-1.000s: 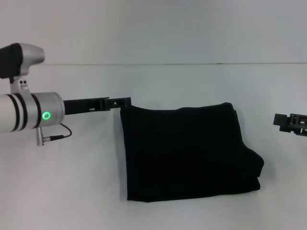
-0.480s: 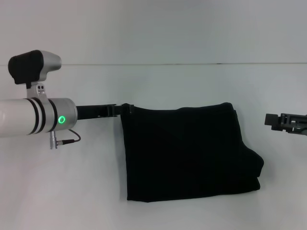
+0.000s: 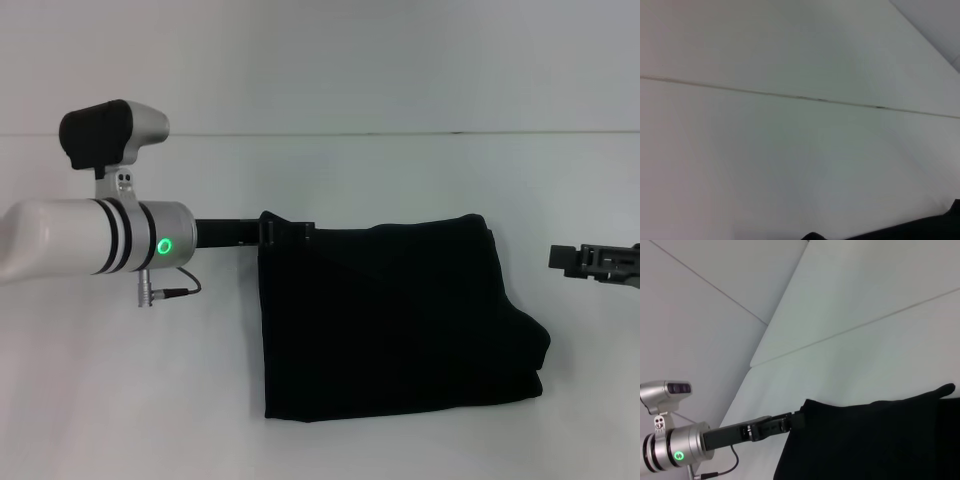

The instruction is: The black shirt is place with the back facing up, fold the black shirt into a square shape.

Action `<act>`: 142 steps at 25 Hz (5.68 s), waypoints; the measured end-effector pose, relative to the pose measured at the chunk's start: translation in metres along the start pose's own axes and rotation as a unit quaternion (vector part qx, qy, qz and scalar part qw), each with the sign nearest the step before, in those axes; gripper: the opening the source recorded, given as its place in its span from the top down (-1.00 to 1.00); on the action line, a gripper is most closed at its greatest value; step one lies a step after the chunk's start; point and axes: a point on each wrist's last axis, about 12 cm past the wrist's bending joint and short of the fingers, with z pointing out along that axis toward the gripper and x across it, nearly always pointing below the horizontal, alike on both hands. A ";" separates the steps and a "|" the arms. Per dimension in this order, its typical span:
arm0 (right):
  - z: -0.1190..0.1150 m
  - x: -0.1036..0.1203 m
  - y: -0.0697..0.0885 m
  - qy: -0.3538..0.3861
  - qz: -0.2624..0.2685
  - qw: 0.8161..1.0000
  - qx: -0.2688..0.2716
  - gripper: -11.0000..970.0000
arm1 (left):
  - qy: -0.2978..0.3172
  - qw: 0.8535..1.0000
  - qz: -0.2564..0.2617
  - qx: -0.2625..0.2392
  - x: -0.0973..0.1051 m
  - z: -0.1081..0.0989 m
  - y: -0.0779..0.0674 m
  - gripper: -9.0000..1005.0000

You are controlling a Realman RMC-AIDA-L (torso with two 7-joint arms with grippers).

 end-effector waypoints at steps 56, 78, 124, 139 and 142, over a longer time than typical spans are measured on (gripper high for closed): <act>0.040 0.023 -0.004 0.119 -0.004 0.992 0.039 0.16 | -0.017 0.999 0.032 0.010 -0.030 0.004 -0.015 0.91; 0.035 0.035 -0.012 0.118 -0.001 0.992 0.054 0.93 | -0.016 0.999 0.029 0.008 -0.027 0.003 -0.013 0.91; -0.007 -0.019 0.003 -0.067 -0.137 0.988 0.005 -0.73 | -0.120 0.992 0.037 0.004 -0.034 -0.088 0.033 -0.13; 0.023 -0.048 0.039 -0.012 -0.355 0.935 0.017 -0.82 | -0.084 0.916 0.340 0.195 -0.018 -0.093 -0.027 -0.78; 0.024 -0.049 0.042 0.009 -0.371 0.928 0.021 -0.82 | -0.080 0.907 0.360 0.204 -0.016 -0.093 -0.030 -0.82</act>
